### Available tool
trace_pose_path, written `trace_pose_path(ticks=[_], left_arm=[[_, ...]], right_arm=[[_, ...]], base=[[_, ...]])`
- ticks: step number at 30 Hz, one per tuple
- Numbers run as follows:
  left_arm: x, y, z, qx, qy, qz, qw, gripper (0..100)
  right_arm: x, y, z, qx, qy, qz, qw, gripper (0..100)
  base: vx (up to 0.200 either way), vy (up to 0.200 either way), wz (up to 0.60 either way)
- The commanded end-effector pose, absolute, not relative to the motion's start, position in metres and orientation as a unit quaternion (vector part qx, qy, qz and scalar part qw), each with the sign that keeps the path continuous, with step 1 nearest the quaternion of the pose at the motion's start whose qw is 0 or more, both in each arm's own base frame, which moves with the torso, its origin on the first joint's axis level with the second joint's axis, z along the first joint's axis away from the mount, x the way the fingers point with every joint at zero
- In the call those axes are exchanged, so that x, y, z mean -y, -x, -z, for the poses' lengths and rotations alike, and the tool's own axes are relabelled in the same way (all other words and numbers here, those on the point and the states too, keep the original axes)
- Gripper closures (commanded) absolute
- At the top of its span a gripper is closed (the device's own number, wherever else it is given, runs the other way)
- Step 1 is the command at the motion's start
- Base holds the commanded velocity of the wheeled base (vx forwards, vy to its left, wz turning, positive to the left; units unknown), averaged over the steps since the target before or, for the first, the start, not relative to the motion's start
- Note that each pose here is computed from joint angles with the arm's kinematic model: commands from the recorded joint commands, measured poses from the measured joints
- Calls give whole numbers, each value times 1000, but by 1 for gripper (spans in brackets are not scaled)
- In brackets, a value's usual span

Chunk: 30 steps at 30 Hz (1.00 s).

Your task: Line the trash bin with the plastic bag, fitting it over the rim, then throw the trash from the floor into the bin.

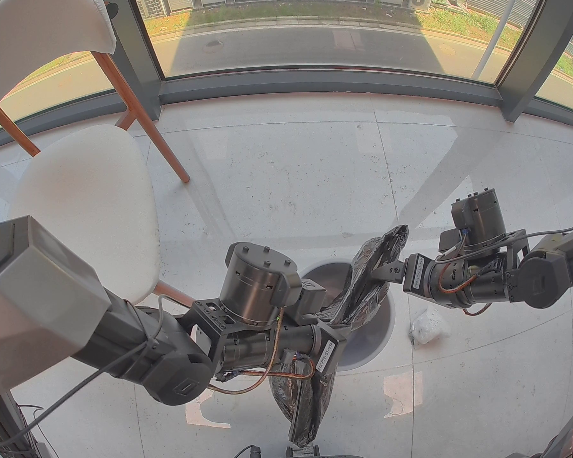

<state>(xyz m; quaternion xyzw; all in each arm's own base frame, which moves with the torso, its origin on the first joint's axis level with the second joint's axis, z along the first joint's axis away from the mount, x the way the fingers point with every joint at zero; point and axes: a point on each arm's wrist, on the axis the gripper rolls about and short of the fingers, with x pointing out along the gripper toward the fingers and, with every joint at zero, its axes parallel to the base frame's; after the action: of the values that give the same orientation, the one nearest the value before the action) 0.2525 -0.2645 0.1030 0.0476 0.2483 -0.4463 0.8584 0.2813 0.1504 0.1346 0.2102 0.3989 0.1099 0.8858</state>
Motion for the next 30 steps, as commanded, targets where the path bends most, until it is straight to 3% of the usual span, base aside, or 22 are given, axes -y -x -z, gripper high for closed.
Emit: trace_pose_path(ticks=[1, 2, 3, 8, 30], left_arm=[[265, -252, -104, -247, -47, 447, 859, 100], [264, -251, -103, -248, -48, 447, 858, 100], [264, -251, -103, -248, -48, 447, 858, 100], [265, -249, -105, -246, -49, 450, 857, 100], [260, -262, -107, -239, -45, 433, 868, 100]], right_arm=[[-152, -285, -124, -409, -200, -101, 885, 0], [-154, -288, -123, -401, -200, -101, 889, 0], [-156, -290, -123, -393, -203, -104, 891, 100], [-160, -294, -128, -362, -214, -120, 900, 100], [-174, -323, -127, -346, -219, -126, 904, 100]], base=[[0, 0, 0], [0, 0, 0], [0, 0, 0], [0, 0, 0], [0, 0, 0]])
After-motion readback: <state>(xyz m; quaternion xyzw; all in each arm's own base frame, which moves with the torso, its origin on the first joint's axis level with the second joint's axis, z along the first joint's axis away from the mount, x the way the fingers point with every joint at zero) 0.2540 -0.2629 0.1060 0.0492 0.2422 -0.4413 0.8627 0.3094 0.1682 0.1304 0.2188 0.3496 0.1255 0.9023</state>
